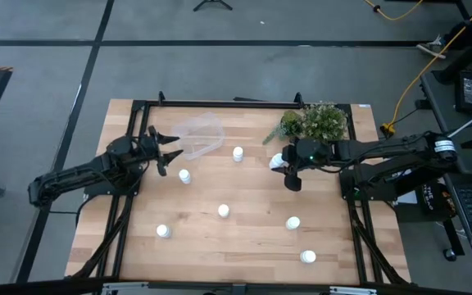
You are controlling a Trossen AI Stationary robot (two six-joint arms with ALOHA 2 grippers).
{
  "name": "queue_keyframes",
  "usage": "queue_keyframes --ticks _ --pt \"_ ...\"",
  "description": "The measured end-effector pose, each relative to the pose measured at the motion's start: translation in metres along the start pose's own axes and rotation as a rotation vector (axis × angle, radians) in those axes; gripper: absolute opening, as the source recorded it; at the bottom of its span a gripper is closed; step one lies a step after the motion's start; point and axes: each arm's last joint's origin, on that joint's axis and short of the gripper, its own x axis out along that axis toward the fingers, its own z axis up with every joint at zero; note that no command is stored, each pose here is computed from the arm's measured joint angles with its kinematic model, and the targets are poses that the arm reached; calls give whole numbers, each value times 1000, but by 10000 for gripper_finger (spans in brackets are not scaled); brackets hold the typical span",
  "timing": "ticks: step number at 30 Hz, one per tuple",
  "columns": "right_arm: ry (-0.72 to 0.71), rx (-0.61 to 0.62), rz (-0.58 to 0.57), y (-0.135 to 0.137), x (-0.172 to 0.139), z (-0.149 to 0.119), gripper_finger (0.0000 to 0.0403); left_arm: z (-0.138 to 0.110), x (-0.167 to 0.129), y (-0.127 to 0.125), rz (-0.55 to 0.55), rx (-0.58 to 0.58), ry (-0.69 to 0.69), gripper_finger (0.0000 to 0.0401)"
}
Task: Pick and place pill bottles into a basket
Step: Put the white medicine bottle into the transparent bin
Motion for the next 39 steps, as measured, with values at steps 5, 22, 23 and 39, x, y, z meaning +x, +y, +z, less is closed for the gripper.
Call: queue_keyframes --ticks 5,22,23,39 --pt "1 -28 38 2 17 0 167 13 6 -1 -24 -1 21 240" --pt "-13 -135 33 -12 41 23 167 48 66 -22 -175 70 193 240" --pt "-14 -145 40 -12 41 25 167 51 70 -24 -183 77 200 240" --pt "25 -251 52 -11 70 36 167 77 151 -62 -295 153 292 240"
